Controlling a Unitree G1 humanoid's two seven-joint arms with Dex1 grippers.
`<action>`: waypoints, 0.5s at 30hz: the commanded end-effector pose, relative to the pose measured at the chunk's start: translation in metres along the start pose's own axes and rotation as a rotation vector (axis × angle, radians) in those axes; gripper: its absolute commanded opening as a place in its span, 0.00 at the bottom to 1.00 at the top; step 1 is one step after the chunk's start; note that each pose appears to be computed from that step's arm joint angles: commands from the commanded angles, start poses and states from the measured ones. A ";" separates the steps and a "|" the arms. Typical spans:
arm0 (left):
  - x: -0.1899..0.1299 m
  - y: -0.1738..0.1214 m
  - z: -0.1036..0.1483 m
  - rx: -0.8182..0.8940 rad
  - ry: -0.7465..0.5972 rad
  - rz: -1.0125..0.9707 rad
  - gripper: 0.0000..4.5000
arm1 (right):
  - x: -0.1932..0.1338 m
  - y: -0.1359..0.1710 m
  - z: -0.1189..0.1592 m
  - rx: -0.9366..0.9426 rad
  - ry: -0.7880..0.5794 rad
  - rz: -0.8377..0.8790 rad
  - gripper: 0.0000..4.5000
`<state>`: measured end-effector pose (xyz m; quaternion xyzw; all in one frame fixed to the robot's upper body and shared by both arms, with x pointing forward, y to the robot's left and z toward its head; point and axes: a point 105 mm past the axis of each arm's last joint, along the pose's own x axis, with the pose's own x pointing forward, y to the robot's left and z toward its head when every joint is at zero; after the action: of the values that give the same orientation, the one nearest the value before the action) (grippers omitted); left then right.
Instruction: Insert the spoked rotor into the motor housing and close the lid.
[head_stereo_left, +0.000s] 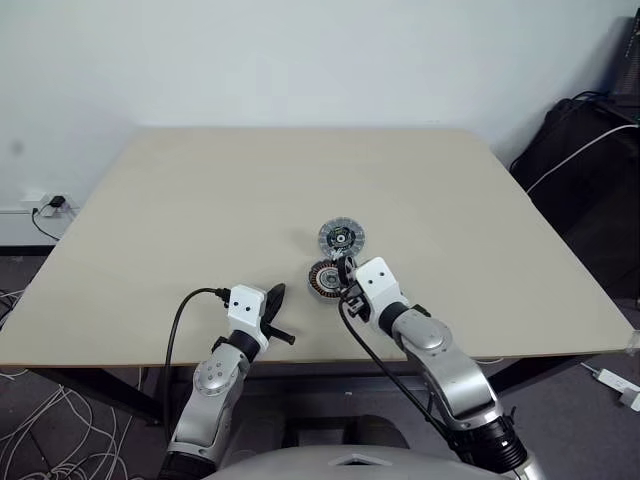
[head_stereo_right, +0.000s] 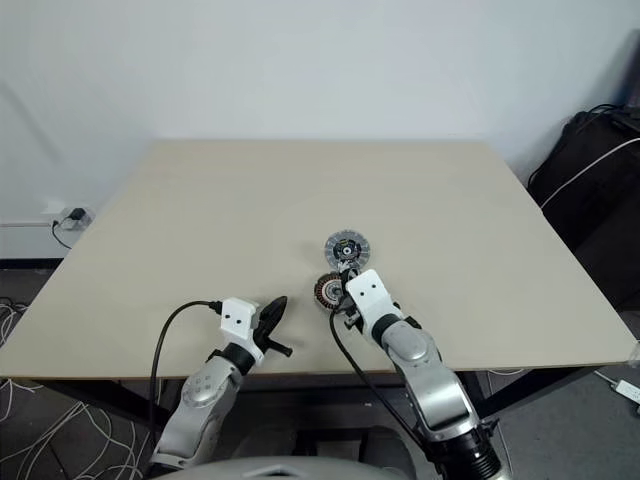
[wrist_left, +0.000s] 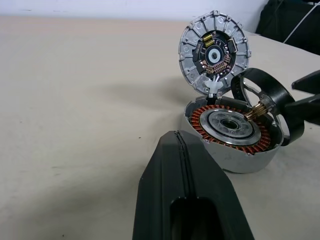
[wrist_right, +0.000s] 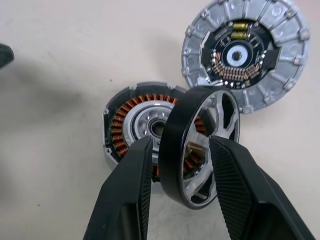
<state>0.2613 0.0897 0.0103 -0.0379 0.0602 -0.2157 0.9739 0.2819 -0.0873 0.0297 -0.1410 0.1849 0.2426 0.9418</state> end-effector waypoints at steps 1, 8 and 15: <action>0.004 -0.001 0.010 -0.004 -0.044 -0.006 0.00 | 0.003 -0.004 0.013 -0.017 -0.048 -0.020 0.43; 0.004 -0.002 0.011 -0.011 -0.049 -0.007 0.00 | 0.009 -0.007 0.012 -0.026 -0.035 -0.030 0.43; 0.004 -0.002 0.012 -0.019 -0.055 -0.005 0.00 | 0.010 -0.010 0.010 -0.034 -0.023 -0.046 0.34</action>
<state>0.2622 0.0885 0.0117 -0.0470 0.0576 -0.2146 0.9739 0.2914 -0.0880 0.0232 -0.1539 0.1934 0.2337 0.9404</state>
